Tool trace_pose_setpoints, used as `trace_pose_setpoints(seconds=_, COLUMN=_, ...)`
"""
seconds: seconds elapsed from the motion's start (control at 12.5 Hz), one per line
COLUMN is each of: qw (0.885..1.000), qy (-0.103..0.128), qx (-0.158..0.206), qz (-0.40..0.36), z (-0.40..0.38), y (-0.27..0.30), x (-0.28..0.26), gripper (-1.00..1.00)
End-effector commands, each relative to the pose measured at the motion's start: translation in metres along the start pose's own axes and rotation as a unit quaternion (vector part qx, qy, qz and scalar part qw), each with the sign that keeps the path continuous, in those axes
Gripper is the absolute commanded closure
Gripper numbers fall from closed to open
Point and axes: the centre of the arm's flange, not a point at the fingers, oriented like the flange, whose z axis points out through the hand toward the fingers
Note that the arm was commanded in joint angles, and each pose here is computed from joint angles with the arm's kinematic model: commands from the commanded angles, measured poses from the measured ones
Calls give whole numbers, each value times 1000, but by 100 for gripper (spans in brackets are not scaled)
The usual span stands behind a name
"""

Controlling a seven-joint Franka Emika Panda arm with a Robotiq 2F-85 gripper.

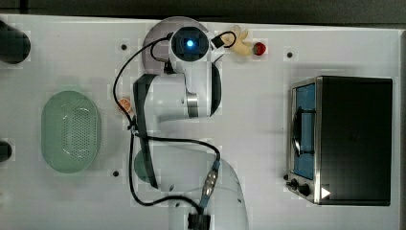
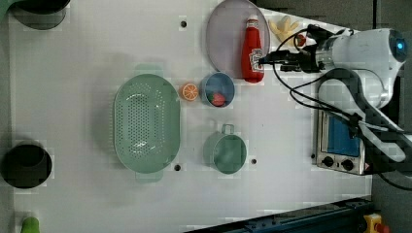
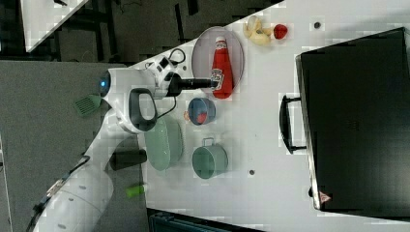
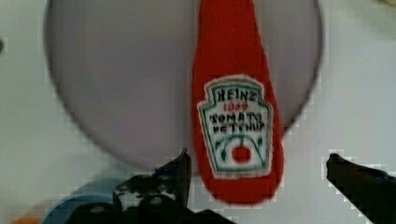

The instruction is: Pick ketchup from plate and place it on table.

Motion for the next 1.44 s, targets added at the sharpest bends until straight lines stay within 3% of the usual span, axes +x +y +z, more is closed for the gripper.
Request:
trace_pose_setpoints(seconds=0.08, qw=999, qy=23, qx=3, qz=-43, z=22, y=0, x=9, gripper=-100)
trace_pose_setpoints(seconds=0.88, qw=998, qy=46, qx=18, qz=-48, z=97, y=-4, x=3, gripper=-100)
trace_pose_setpoints(seconds=0.96, qw=997, qy=49, qx=19, qz=-48, z=95, y=-5, x=5, gripper=-91)
trace_pose_setpoints(seconds=1.12, qw=997, qy=50, qx=18, qz=-46, z=94, y=-3, x=5, gripper=-43)
trace_pose_setpoints(seconds=1.2, qw=997, qy=54, qx=19, qz=-47, z=91, y=-4, x=6, gripper=-30)
trace_pose_setpoints(seconds=1.44, qw=996, qy=70, qx=21, qz=-42, z=72, y=-6, x=14, gripper=-30)
